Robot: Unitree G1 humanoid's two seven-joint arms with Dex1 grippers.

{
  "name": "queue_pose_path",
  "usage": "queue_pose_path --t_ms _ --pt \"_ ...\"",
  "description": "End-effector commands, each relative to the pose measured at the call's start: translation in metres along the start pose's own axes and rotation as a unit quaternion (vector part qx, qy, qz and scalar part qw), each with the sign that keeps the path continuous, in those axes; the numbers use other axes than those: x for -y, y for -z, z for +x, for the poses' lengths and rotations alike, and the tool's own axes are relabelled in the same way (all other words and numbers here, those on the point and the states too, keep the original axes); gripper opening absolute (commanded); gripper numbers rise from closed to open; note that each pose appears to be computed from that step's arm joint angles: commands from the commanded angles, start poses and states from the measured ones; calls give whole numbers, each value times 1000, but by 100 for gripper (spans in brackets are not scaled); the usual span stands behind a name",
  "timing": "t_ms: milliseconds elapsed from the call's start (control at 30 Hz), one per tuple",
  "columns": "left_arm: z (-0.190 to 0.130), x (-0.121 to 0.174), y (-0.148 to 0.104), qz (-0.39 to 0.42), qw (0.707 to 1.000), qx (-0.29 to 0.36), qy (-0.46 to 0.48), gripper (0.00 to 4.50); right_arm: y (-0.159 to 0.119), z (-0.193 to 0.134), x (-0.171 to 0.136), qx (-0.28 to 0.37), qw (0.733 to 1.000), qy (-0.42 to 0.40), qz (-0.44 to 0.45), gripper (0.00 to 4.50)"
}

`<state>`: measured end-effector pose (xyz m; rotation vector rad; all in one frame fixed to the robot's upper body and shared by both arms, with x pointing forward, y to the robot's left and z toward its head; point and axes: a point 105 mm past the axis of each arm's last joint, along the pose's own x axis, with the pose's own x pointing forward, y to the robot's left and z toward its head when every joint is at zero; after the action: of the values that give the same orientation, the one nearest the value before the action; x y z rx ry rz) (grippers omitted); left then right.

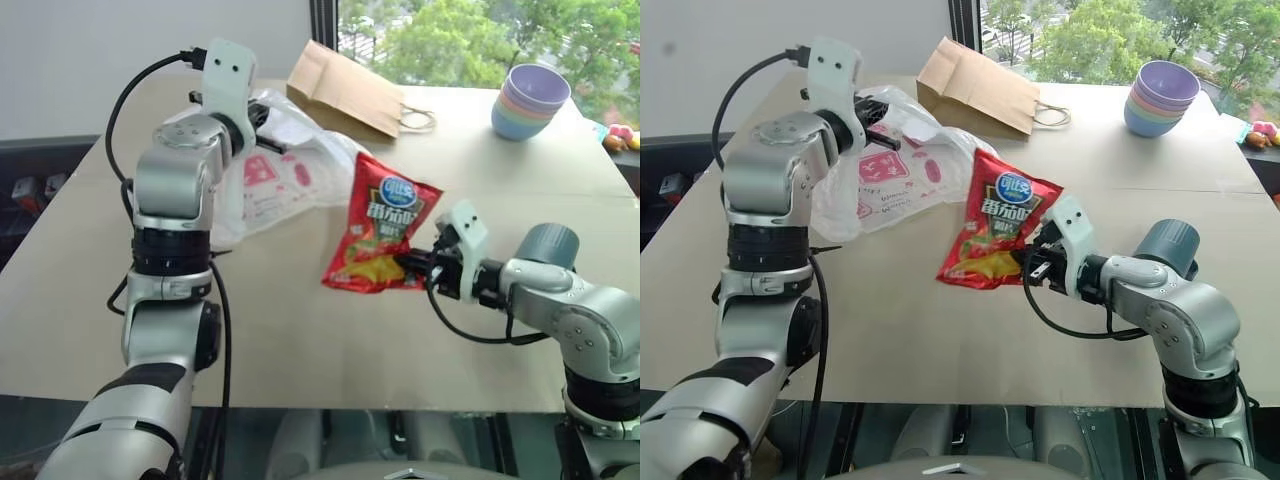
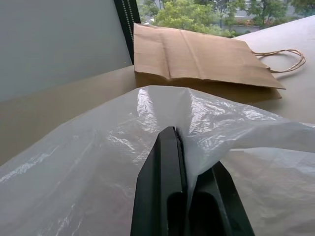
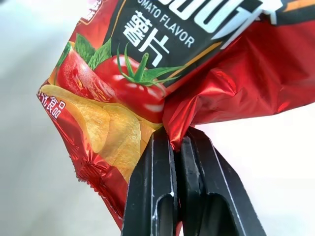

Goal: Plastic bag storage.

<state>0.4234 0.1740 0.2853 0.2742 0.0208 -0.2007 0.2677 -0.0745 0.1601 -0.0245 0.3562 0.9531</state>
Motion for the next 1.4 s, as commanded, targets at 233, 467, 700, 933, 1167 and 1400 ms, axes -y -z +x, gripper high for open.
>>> queue_pose_path --t_ms 233,467,700,933,1167,1400 --pt "-13 26 -31 7 995 46 91 0 -8 38 -3 -45 997 -41 -52 4" --pt "-42 36 -24 43 986 23 160 0 -21 63 15 -77 991 -69 -86 4" --pt "-39 34 -25 26 991 17 132 0 -19 48 -14 -113 954 -194 -200 4" --pt "-53 49 -22 22 981 10 192 0 -22 74 2 -122 955 -173 -207 4" --pt "-85 70 -2 23 955 -38 295 0 -39 70 46 -76 988 -102 -90 4" --pt "-86 95 3 10 942 -44 332 0 -59 57 55 -23 997 -56 54 4"
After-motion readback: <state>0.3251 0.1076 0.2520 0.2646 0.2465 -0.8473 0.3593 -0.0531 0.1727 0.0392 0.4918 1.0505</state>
